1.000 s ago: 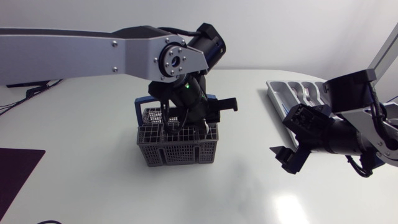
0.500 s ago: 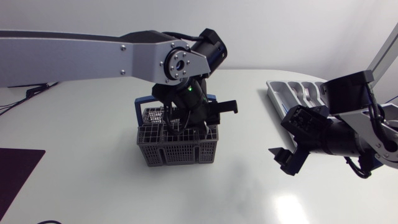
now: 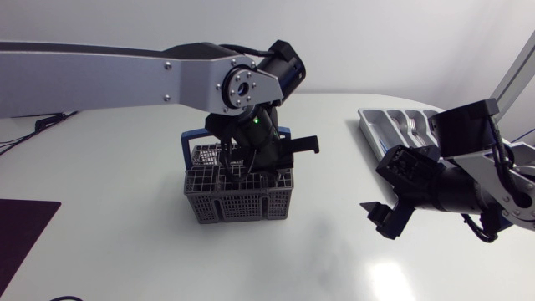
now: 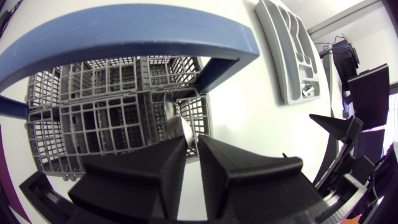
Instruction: Unload the cutlery basket into the drawer organizer.
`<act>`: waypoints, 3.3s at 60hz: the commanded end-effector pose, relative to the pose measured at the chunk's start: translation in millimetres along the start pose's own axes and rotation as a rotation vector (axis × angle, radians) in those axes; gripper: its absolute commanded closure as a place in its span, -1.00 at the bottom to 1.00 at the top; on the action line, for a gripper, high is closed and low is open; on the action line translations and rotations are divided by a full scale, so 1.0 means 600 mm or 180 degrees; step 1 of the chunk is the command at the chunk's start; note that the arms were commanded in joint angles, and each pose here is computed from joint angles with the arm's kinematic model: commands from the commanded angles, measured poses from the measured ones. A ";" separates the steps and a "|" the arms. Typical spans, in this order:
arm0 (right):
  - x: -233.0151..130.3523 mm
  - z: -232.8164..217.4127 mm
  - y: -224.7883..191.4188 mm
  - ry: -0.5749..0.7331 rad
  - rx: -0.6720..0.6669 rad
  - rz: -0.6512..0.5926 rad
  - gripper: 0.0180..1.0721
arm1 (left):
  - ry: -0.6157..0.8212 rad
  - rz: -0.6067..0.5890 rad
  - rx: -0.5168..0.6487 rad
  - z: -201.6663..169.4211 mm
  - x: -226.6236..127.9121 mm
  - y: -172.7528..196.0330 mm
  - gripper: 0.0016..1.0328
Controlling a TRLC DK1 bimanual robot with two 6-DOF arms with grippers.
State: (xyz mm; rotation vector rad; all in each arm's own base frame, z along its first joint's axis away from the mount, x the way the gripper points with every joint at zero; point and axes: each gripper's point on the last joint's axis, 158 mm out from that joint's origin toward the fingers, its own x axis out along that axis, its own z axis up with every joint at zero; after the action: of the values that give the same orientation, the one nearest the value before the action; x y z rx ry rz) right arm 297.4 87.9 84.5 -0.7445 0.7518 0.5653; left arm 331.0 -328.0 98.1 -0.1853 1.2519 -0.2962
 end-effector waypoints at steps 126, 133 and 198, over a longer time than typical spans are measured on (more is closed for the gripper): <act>-0.039 0.023 0.025 -0.0164 -0.0050 -0.0108 -0.90 | -0.0799 -0.0524 0.0194 0.015 -0.197 -0.051 0.92; -0.058 0.044 0.028 -0.0319 -0.0018 -0.0090 -0.90 | -0.0742 -0.0561 0.0123 0.005 -0.204 -0.058 0.92; -0.101 0.244 0.082 -0.1200 0.0534 0.0783 -0.27 | -0.0031 -0.1124 -0.0869 -0.006 -0.170 -0.112 0.92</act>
State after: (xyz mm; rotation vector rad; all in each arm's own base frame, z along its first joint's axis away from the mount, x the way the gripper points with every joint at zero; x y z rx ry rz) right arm 278.5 211.5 179.2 -0.4072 0.5377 0.8297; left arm 283.7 -354.7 208.1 -0.5978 1.2291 -0.4407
